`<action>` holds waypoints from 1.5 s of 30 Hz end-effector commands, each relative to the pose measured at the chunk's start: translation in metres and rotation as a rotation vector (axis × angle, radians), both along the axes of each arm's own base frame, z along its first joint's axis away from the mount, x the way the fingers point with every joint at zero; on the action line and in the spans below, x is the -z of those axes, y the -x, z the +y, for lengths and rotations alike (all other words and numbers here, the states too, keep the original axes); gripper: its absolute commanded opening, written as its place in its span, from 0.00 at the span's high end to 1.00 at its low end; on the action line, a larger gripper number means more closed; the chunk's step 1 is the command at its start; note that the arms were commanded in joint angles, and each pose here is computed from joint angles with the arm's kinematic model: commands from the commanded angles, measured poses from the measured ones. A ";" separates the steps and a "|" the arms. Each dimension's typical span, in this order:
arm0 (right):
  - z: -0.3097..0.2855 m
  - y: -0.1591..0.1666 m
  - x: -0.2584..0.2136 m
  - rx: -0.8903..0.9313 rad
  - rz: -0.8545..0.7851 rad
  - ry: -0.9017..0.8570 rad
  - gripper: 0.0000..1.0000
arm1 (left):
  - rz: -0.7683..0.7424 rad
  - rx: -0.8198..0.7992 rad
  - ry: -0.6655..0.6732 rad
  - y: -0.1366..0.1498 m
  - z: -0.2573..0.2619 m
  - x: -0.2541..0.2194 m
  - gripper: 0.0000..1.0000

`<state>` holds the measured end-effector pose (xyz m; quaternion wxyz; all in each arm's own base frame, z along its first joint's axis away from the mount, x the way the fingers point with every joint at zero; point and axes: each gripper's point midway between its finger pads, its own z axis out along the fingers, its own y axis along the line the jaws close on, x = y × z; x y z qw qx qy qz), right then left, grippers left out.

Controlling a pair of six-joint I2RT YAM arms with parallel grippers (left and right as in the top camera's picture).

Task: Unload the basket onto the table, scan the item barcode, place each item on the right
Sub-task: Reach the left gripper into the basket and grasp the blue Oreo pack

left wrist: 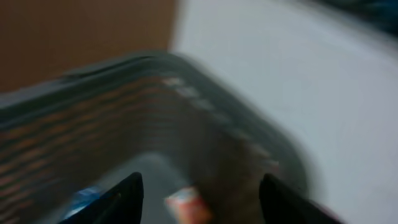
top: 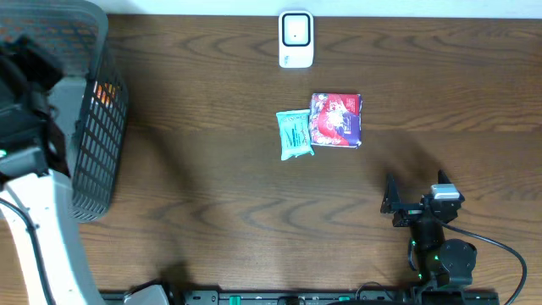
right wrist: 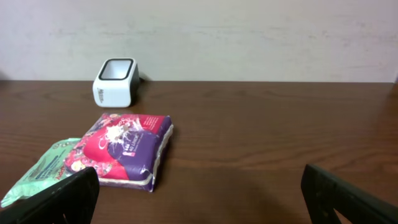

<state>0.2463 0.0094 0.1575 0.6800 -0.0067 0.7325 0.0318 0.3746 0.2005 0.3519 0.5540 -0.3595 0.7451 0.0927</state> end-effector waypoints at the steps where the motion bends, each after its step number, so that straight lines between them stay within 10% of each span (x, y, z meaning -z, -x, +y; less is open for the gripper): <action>1: 0.002 0.000 0.001 -0.009 0.002 0.005 0.01 | 0.184 -0.206 -0.014 0.024 0.055 0.045 0.39; 12: 0.002 0.000 0.001 -0.009 0.002 0.005 0.01 | 0.756 -0.308 0.016 0.045 0.094 0.206 0.39; 35: 0.002 0.000 0.001 -0.009 0.002 0.005 0.01 | 1.143 -0.211 0.128 0.077 0.102 0.354 0.40; 39: 0.002 0.000 0.001 -0.009 0.002 0.005 0.01 | 1.114 -0.173 0.186 0.075 0.097 0.360 0.91; 45: 0.002 0.000 0.001 -0.009 0.002 0.005 0.01 | 1.033 -0.086 0.265 0.059 0.077 0.350 0.93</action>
